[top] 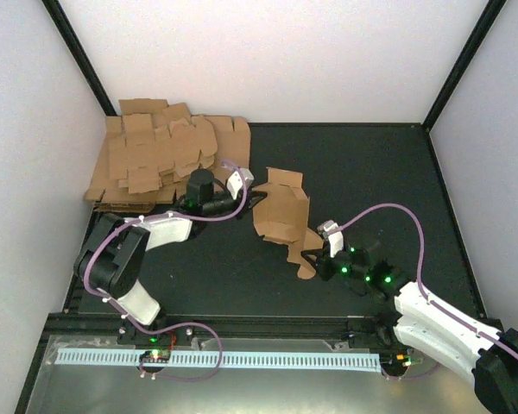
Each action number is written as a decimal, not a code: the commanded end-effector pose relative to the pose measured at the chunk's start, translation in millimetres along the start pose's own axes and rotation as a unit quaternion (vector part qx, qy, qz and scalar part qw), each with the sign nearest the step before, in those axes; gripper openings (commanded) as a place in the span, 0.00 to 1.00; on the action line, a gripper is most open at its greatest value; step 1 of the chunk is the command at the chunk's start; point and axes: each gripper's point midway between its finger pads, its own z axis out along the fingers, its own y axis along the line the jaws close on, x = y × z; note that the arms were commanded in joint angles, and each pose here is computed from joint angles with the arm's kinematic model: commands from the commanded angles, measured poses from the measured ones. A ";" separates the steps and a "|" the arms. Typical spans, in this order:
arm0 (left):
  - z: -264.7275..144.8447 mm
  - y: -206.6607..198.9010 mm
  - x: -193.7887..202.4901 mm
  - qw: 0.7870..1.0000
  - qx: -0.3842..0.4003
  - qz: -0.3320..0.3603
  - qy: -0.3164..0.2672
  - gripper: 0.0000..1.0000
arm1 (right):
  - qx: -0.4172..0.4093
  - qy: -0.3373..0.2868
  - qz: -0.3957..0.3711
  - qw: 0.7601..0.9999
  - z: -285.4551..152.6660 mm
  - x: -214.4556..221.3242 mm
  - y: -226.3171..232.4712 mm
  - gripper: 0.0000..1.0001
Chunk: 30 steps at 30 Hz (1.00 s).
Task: Fold the paper box
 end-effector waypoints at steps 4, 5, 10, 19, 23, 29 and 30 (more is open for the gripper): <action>-1.1 -6.6 7.3 0.998 -0.048 -0.038 -0.009 0.04 | -0.012 -0.011 -0.011 1.000 -1.6 -9.5 7.1 0.16; -2.0 -8.1 7.6 0.997 -0.055 -0.044 -0.012 0.02 | -0.012 -0.012 -0.011 1.000 -1.6 -9.6 7.2 0.16; -0.6 -21.7 2.7 0.993 -0.090 -0.071 -0.031 0.01 | -0.019 -0.008 -0.011 1.000 0.1 -8.6 9.0 0.16; 3.3 -20.6 -16.0 0.968 -0.219 -0.115 -0.038 0.02 | -0.031 -0.011 -0.011 0.999 -1.1 -8.4 13.6 0.16; 11.9 -28.9 -11.8 0.965 -0.232 -0.114 -0.038 0.02 | -0.032 -0.018 -0.006 0.999 -1.5 -10.6 13.8 0.19; 20.5 -31.4 -6.7 0.969 -0.231 -0.084 -0.016 0.02 | 0.026 -0.043 0.014 0.999 -10.8 -15.6 -3.9 0.38; 20.6 -32.4 -6.8 0.970 -0.229 -0.074 -0.012 0.02 | 0.045 -0.048 0.018 0.998 -14.4 -16.3 -9.5 0.41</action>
